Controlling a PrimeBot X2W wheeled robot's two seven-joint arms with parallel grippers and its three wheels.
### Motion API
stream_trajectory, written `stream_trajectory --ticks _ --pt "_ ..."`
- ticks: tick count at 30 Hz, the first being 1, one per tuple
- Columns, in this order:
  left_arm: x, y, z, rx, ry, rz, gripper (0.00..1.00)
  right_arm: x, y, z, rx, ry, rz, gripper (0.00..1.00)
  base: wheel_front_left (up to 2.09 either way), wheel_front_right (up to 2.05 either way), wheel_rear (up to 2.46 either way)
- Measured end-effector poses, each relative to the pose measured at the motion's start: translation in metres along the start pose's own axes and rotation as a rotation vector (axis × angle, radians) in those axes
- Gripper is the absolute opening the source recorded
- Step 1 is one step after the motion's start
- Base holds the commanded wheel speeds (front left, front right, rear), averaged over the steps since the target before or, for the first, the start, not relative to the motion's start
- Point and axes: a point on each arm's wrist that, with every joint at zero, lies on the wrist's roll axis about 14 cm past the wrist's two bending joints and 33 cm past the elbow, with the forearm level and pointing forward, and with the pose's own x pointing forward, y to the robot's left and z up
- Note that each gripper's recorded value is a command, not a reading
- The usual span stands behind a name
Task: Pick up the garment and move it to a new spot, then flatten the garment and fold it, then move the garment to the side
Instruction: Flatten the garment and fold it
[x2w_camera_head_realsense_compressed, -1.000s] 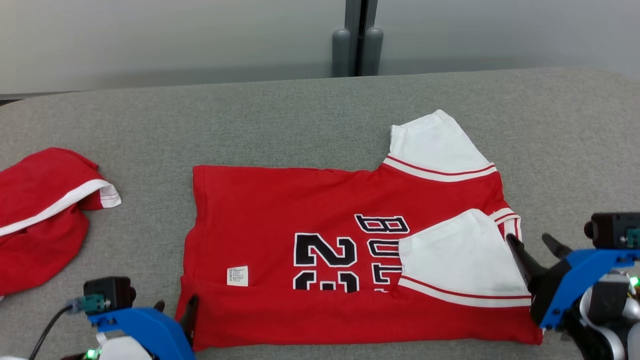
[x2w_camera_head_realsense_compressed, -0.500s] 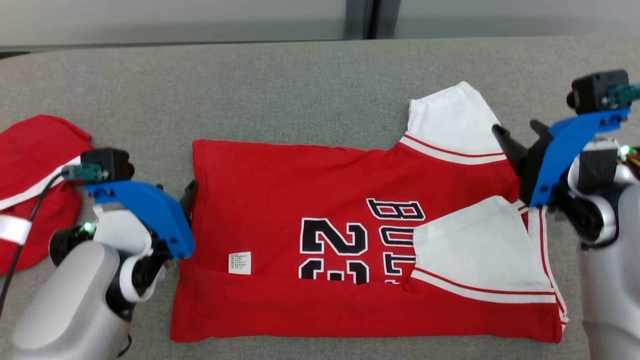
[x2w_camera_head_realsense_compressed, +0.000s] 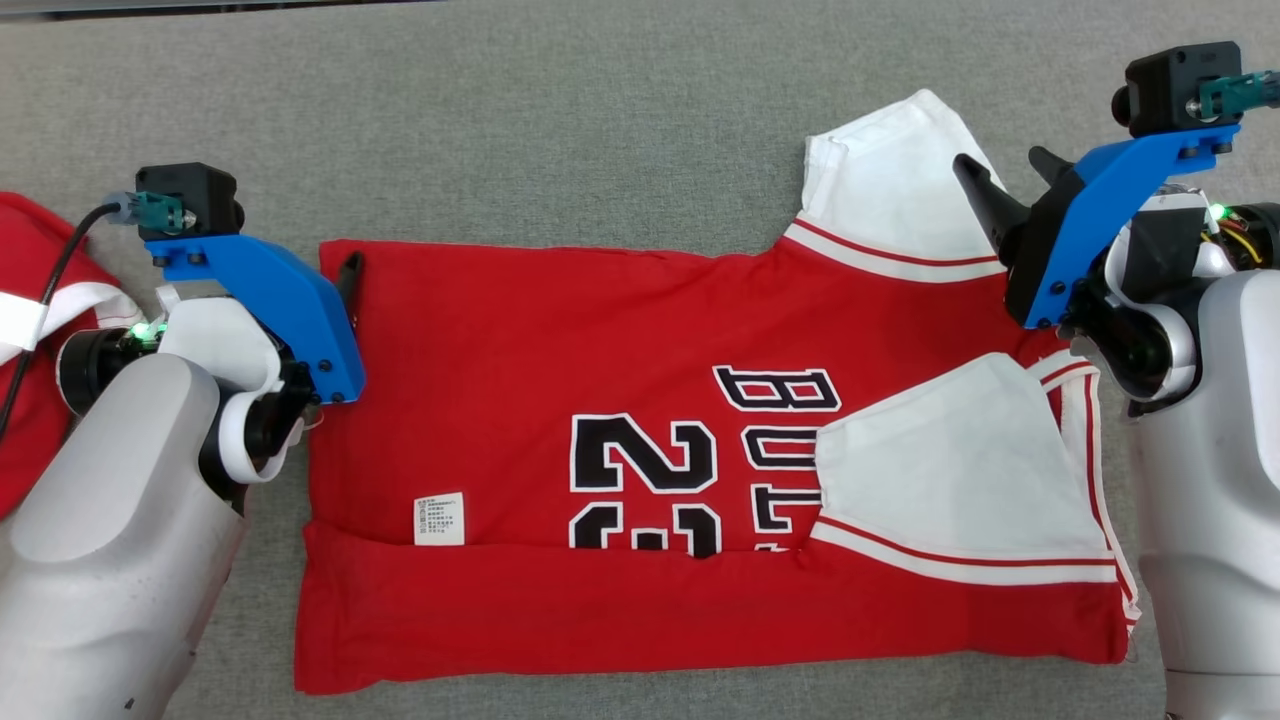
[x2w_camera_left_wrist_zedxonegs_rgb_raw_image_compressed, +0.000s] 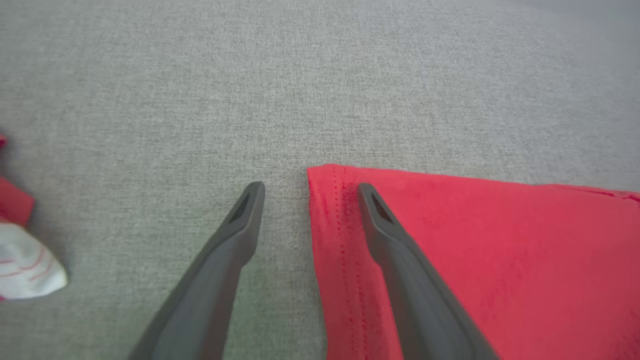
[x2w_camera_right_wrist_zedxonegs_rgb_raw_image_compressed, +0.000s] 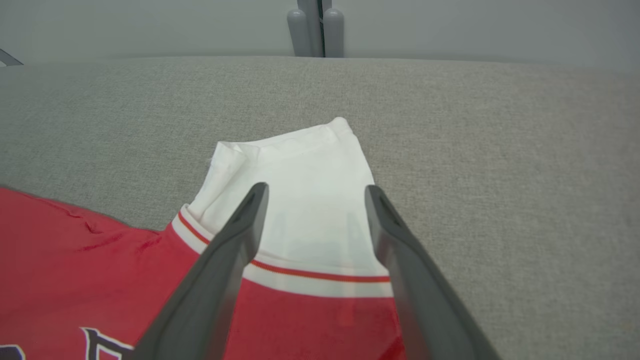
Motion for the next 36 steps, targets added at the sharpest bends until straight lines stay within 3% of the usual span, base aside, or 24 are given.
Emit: stream_trajectory --ticks 14,15,16,17,18,19,27,36 --pt "0.02 -0.003 -0.014 -0.001 0.069 -0.025 0.98 0.004 -0.012 -0.006 -0.008 0.017 -0.015 1.0 0.0 0.0 0.0" --pt "0.02 -0.003 -0.015 0.001 0.073 -0.027 0.78 0.004 -0.012 -0.007 -0.005 0.019 -0.012 1.0 0.0 0.0 0.0" --pt "0.02 -0.003 -0.015 0.002 0.074 -0.028 0.52 0.004 -0.012 -0.009 -0.007 0.025 -0.012 1.0 0.0 0.0 0.0" --pt "0.021 -0.003 -0.016 0.004 0.075 -0.032 0.36 0.005 -0.012 -0.01 -0.008 0.03 -0.012 1.0 0.0 0.0 0.0" --pt "0.022 -0.003 -0.017 0.005 0.079 -0.039 0.27 0.005 -0.013 -0.01 -0.007 0.032 -0.014 1.0 0.0 0.0 0.0" --pt "0.022 -0.004 -0.017 0.004 0.078 -0.046 0.0 0.006 -0.014 -0.01 -0.006 0.032 -0.016 1.0 0.0 0.0 0.0" --pt "0.029 -0.01 -0.018 -0.028 0.032 -0.082 0.0 0.021 -0.022 -0.002 0.0 0.041 -0.033 1.0 0.0 0.0 0.0" --pt "0.021 -0.017 -0.019 -0.011 -0.042 -0.109 0.0 0.058 -0.031 0.001 -0.068 0.11 -0.088 1.0 0.0 0.0 0.0"
